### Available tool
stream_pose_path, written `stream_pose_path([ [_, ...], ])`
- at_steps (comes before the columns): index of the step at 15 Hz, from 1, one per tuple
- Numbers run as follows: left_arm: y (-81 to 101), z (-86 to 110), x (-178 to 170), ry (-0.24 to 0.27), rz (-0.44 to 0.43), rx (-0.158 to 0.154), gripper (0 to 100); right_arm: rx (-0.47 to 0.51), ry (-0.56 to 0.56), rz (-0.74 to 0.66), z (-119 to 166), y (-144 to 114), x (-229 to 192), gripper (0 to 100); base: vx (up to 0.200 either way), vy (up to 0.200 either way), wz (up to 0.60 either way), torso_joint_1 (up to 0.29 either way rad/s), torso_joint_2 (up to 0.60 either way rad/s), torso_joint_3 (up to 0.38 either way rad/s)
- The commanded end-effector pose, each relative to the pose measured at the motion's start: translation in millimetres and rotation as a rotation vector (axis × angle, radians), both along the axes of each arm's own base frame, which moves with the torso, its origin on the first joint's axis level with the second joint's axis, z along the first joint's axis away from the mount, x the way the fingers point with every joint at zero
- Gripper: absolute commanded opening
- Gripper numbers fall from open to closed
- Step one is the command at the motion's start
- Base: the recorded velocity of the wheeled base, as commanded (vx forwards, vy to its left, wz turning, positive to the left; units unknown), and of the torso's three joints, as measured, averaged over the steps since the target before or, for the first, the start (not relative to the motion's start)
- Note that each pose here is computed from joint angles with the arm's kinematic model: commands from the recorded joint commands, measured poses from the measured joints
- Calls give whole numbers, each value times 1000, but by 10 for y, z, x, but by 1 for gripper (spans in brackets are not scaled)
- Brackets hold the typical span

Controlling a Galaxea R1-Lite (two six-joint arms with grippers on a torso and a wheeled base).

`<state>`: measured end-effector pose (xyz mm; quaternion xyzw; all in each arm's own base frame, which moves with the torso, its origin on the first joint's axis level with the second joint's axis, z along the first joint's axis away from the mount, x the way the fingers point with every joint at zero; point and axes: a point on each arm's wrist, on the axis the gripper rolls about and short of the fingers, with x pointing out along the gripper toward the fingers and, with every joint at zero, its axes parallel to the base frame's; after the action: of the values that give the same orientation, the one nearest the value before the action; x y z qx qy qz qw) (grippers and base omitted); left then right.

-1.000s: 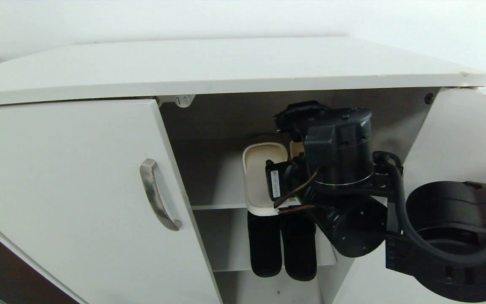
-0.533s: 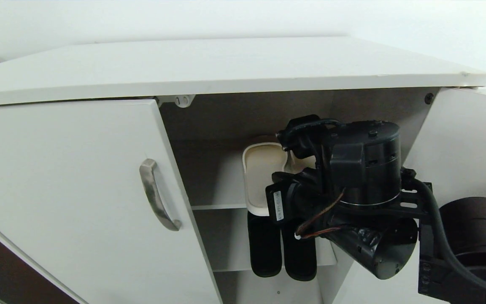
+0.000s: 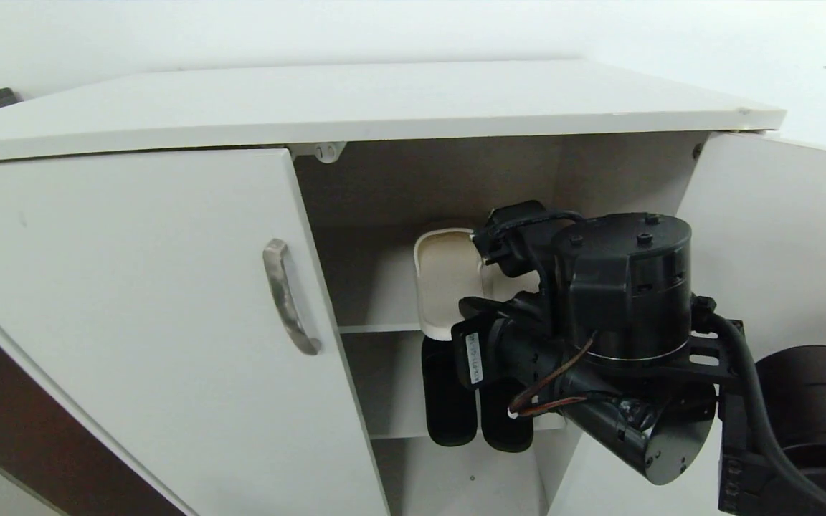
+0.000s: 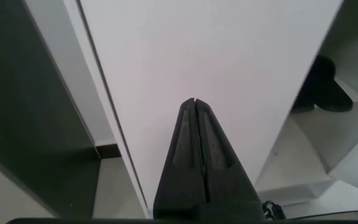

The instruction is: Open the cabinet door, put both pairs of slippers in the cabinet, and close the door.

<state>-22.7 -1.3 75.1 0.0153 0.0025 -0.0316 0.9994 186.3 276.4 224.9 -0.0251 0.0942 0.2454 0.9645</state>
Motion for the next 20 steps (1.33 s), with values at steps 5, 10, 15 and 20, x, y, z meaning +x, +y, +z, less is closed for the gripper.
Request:
stream_pose_path([
  [5, 0, 0, 0, 0, 0, 0, 0, 3, 1, -1, 0, 1, 4, 0, -200, 0, 0, 2, 0, 1],
  [10, 0, 0, 0, 0, 0, 0, 0, 3, 2, -2, -5, 4, 6, 0, -200, 0, 0, 0, 1, 4],
  [15, 0, 0, 0, 0, 0, 0, 0, 0, 2, -17, -23, -2, 57, 0, -120, 0, 0, 1, 1, 2],
  [20, 0, 0, 0, 0, 0, 0, 0, -14, 11, -18, -112, 32, 91, 0, 0, 0, 0, 0, 0, 0],
])
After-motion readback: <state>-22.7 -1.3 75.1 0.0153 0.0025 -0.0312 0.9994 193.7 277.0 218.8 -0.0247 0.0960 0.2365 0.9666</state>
